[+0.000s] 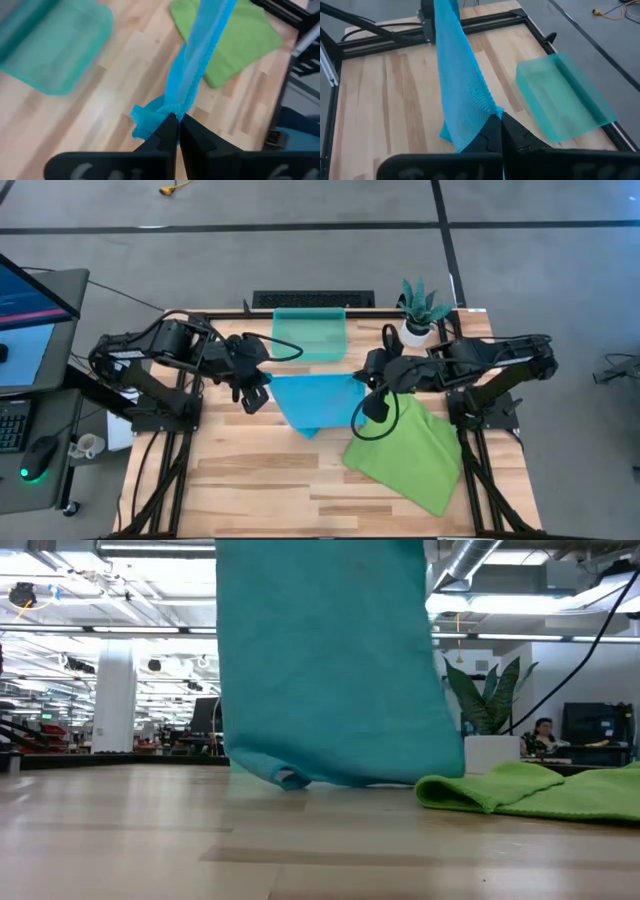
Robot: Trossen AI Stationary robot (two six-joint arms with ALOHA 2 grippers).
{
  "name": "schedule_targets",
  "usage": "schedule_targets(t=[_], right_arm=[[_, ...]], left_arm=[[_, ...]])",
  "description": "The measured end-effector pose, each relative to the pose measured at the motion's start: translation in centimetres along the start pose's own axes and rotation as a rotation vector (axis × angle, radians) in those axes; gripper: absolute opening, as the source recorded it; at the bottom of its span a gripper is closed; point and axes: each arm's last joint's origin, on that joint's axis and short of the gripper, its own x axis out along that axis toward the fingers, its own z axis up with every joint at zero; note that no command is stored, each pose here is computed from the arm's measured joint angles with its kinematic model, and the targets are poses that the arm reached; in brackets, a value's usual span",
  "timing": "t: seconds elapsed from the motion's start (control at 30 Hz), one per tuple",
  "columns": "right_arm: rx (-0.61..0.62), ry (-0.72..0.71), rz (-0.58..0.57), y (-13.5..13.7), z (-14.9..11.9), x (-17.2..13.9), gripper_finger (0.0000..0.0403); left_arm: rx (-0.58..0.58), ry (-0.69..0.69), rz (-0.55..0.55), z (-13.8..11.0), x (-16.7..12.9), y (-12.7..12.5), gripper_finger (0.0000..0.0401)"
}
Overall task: Roll microfiber towels into tight, uniform cylinder then place into a basket
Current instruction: Fold the blue microfiber cloth
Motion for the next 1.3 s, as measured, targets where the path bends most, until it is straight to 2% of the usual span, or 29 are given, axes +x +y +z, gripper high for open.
schedule_targets(t=[0.3,0.5,0.6,0.77,0.9,1.03,1.17,1.3], right_arm=[[-0.003,0.009,0.001,0.0,-0.1,0.0,0.0005],[-0.003,0.01,0.005,0.0,-0.1,0.0,0.0005],[-0.005,0.017,0.001,0.0,-0.2,0.0,0.0005],[-0.002,0.051,-0.011,-0.2,-0.5,0.0,0.0005],[0.016,0.084,-0.024,-0.3,-0.9,0.0,0.0005],[0.015,0.136,-0.039,-0.3,-1.5,-0.2,0.0005],[0.006,0.157,-0.035,0.1,-1.9,-0.5,0.0006],[-0.006,0.156,-0.021,0.5,-2.0,-0.7,0.0006]], left_arm=[[0.1,-0.003,0.013,0.0,0.0,0.1,0.0078],[0.232,0.011,0.034,0.1,0.9,-0.3,0.009],[0.282,0.029,0.069,0.4,2.7,-1.2,0.009],[0.444,0.126,0.115,0.5,7.6,-3.0,0.0091],[0.524,0.122,0.107,0.6,10.6,-4.0,0.0091],[0.543,0.122,0.098,0.3,12.1,-4.3,0.009],[0.56,0.154,0.076,-1.4,12.3,-4.2,0.0086],[0.53,0.068,0.042,-3.6,13.4,-3.6,0.0083]])
